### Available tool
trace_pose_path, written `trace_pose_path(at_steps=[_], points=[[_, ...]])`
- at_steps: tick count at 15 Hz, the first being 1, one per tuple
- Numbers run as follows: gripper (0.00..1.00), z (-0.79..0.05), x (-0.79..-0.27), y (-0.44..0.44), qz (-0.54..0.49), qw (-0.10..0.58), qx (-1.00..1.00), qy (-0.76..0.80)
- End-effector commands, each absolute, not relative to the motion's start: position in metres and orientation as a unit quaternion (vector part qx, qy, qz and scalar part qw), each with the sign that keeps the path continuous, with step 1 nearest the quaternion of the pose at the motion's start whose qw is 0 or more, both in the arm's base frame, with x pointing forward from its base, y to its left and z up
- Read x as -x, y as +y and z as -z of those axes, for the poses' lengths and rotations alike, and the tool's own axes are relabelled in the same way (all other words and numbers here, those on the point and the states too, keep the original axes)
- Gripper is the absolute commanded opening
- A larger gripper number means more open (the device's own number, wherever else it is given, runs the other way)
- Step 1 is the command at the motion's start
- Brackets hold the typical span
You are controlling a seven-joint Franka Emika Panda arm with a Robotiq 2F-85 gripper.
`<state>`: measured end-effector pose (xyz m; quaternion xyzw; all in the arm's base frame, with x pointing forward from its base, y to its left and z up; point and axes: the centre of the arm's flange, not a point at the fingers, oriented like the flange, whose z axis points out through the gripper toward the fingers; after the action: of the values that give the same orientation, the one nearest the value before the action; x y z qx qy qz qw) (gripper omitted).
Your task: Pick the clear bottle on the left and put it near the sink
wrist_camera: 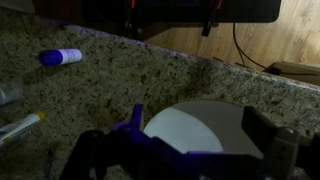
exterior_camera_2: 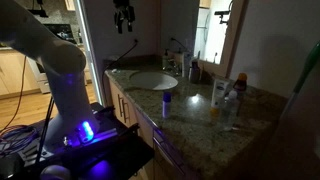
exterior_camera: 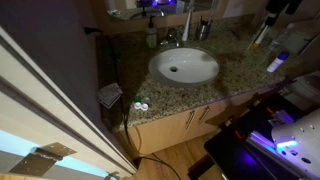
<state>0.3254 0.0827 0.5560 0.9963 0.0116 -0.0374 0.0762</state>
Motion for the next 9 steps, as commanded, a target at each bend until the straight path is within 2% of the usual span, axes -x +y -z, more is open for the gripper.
trace_pose_path(at_steps=[1, 9], points=[[1.0, -0.556, -0.3254, 0.0827, 0.037, 0.076, -0.996, 0.012], [1.0, -0.5604, -0.3274, 0.0832, 0.02, 0.079, -0.997, 0.008]])
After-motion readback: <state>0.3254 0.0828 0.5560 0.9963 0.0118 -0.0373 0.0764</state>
